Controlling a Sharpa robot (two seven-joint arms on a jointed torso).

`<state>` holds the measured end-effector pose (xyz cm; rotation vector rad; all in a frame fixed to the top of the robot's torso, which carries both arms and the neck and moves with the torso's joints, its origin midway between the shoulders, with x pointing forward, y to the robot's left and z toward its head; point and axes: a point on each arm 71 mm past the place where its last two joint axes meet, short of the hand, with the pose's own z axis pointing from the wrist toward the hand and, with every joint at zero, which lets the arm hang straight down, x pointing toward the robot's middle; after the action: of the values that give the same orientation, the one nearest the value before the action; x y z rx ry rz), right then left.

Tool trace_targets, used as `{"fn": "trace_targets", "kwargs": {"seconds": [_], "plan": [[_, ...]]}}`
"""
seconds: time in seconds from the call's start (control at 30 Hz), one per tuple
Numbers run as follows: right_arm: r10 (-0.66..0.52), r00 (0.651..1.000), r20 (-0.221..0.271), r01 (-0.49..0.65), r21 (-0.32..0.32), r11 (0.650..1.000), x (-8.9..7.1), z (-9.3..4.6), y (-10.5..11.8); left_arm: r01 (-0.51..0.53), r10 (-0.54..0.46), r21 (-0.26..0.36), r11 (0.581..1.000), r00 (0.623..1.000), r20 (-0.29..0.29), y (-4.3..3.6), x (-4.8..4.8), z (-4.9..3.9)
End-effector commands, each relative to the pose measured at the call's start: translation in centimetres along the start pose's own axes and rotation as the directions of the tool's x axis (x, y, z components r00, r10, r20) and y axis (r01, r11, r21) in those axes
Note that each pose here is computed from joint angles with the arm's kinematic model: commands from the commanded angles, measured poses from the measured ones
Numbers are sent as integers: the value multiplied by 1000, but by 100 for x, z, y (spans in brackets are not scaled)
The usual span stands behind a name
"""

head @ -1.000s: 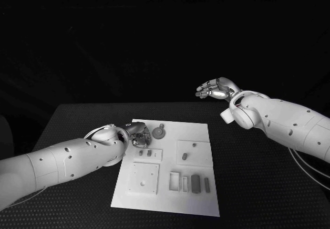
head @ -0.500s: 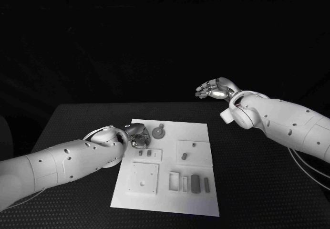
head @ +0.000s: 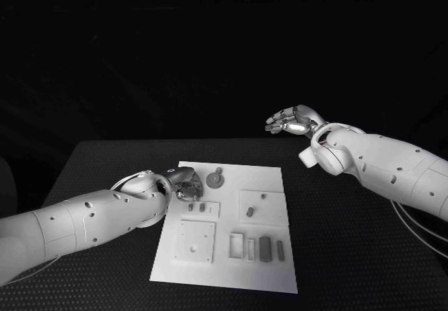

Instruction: Assemble the parts on the task board

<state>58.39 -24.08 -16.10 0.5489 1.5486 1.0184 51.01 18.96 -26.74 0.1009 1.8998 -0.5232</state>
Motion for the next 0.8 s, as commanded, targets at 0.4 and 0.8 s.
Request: {"fn": "trace_targets", "kwargs": {"seconds": [0.4,0.8], "plan": [[2,1000,-7,-2,-2,1000,-9,-13,-15,-7,7,-49,999,1000,-15,171,33,-35],[-44,998,-36,44,4,999,-21,-69,-72,254,-235,-143,957,963,134,507,-191,-36]]}}
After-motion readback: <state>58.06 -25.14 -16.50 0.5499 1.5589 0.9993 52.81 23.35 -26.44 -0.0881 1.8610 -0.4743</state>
